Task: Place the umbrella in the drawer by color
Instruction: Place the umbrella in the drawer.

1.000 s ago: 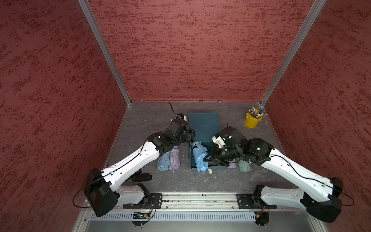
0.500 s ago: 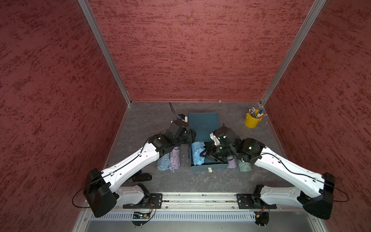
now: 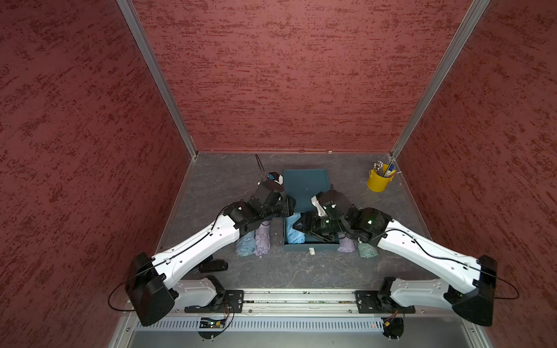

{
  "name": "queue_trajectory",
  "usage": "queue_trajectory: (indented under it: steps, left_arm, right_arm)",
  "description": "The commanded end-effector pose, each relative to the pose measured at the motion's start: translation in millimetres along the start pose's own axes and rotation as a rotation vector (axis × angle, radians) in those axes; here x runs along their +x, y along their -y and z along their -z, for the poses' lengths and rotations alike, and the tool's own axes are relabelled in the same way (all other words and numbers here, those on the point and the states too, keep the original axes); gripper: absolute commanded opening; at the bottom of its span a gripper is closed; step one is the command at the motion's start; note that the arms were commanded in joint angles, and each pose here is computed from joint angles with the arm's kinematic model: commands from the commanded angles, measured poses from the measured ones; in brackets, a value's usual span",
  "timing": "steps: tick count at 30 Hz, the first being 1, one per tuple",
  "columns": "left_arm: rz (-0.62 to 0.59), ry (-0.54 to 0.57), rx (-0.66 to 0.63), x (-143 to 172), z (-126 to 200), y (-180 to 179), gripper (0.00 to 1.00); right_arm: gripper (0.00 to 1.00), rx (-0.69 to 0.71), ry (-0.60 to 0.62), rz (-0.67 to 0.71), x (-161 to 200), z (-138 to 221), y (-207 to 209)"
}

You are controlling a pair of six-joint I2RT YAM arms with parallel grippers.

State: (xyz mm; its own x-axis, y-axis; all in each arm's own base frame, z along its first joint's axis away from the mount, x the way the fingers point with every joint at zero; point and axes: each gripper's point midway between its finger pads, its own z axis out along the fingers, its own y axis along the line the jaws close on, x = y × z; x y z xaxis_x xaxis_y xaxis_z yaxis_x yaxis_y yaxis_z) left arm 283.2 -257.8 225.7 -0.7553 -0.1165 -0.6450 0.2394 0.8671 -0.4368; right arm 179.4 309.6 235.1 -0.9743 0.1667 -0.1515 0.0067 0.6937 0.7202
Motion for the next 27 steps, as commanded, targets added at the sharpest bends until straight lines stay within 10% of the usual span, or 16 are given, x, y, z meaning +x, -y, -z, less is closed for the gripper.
queue_trajectory:
  steps: [1, 27]
  left_arm:
    - [0.009, -0.012, -0.029, 6, 4, -7, 0.6]
    - [0.081, -0.026, -0.124, -5, -11, -30, 0.65]
  right_arm:
    - [0.7, 0.008, 0.021, 0.079, 0, 13, -9]
    - [0.66, 0.143, -0.34, 0.446, 73, 49, 18]
